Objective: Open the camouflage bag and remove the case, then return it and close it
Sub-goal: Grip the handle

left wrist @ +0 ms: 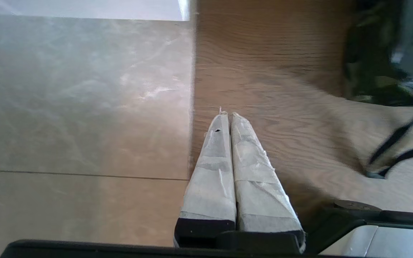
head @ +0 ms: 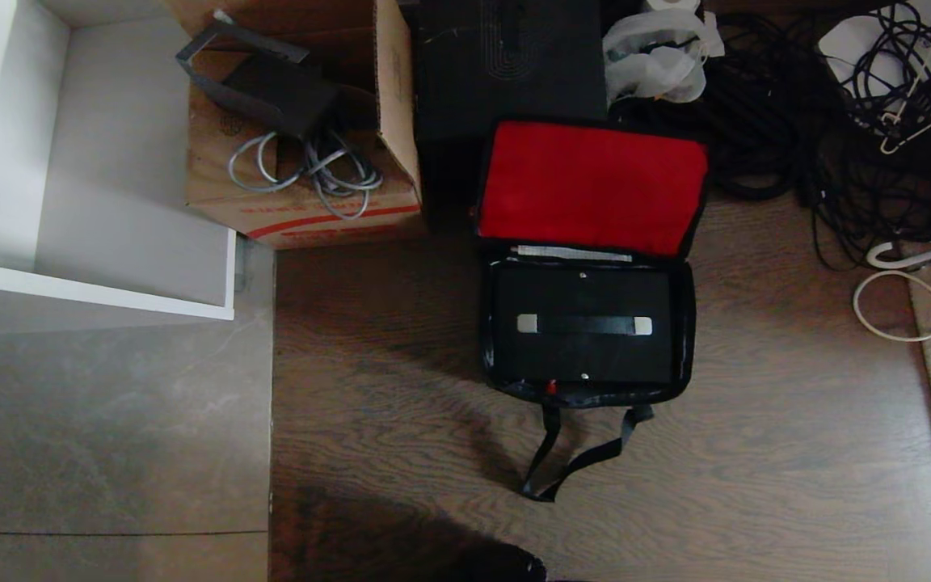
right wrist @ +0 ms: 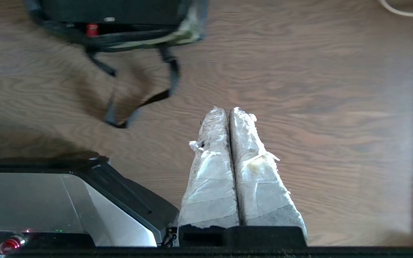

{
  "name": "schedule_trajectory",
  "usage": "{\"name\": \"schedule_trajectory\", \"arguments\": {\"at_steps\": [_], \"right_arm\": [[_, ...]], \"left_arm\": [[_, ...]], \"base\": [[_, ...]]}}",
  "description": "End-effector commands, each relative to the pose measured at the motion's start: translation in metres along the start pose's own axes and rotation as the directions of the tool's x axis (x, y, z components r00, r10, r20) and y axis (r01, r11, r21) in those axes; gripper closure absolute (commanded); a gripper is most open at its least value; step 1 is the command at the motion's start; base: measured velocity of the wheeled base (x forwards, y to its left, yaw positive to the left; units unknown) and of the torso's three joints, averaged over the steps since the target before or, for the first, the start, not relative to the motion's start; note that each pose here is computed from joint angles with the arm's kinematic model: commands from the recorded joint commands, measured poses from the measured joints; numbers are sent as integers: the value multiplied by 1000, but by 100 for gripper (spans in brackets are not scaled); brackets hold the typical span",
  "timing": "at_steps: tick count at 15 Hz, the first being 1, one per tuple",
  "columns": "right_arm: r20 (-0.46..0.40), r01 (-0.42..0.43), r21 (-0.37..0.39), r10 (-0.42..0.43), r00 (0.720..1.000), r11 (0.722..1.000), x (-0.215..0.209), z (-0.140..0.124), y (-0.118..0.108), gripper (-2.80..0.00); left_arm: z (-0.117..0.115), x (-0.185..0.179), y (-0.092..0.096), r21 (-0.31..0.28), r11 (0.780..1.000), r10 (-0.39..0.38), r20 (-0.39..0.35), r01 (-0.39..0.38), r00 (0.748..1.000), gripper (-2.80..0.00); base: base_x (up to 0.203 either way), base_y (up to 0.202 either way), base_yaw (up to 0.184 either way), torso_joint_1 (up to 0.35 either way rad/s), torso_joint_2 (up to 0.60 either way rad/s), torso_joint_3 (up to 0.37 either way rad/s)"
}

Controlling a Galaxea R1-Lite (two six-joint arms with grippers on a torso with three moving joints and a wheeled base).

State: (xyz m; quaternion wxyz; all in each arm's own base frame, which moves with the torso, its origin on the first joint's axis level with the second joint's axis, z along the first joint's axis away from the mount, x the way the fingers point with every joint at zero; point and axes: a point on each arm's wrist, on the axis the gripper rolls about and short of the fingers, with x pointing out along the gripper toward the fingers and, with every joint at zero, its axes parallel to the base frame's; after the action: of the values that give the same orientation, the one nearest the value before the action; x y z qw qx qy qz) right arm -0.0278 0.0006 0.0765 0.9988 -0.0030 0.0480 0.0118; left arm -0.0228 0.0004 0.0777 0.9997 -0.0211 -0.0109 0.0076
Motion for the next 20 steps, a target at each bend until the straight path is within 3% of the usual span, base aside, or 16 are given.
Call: {"name": "schedule_trajectory", "arguments": {"at_steps": [1,20], "right_arm": [[-2,-1,0,1,1000,1000,0,0,0,0],[-2,0,0,0,1000,1000,0,0,0,0]], "left_arm": [[-3,1,0,-1,1000,1,-9,-1,1000,0],[-3,1,0,1,1000,1,-9,-1,1000,0]], "base": [[0,179,-1,4,3,2],[0,12,0,0,0,0]]}}
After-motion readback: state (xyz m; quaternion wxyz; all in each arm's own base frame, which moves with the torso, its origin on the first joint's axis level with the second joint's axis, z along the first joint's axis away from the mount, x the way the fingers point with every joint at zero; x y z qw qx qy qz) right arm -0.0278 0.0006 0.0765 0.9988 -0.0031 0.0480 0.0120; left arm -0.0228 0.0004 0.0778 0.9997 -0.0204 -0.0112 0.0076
